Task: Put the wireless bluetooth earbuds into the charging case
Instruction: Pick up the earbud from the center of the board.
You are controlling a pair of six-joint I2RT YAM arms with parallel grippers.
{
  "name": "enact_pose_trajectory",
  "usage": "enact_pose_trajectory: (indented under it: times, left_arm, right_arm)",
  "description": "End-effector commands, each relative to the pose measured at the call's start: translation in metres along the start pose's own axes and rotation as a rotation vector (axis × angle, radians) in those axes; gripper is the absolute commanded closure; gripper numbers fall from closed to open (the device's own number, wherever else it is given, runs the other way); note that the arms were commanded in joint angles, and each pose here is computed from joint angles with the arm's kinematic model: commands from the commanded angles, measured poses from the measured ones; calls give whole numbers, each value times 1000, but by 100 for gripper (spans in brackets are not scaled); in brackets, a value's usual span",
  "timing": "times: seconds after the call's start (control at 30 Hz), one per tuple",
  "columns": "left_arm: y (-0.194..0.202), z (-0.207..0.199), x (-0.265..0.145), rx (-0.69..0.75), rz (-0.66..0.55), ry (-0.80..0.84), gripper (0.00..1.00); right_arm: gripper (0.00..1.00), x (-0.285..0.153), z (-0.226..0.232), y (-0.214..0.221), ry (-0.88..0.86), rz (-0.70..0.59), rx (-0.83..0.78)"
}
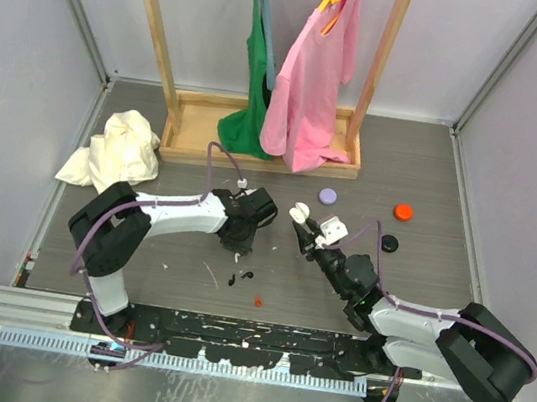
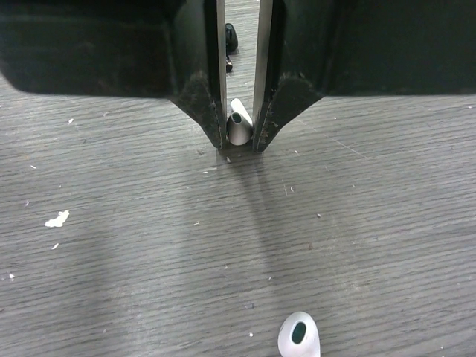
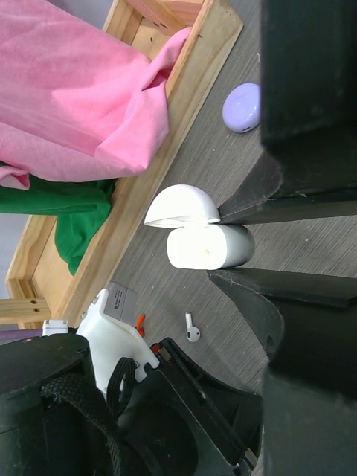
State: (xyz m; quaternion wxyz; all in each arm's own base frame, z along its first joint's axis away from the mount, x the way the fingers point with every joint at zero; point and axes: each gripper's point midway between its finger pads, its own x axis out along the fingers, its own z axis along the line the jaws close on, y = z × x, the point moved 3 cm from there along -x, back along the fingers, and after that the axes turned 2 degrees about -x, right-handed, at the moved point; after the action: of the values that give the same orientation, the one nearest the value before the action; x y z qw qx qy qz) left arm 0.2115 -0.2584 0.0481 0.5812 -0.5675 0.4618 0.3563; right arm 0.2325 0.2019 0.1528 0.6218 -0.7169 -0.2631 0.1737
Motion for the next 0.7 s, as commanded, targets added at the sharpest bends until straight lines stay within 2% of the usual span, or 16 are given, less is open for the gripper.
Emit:
enact_pose_trajectory:
  times: [0.0, 0.33, 0.67]
  left_arm:
    - [-15, 0, -23, -34, -82, 20, 88]
    - [-44, 8, -67, -36, -313, 14, 95]
    - [-74, -8, -137, 33, -673, 87, 98]
  right_arm:
    - [99, 5, -4, -25, 13, -94, 6]
    - [99, 2, 7, -33, -63, -145, -6]
    - [99, 2, 18, -36, -135, -170, -11]
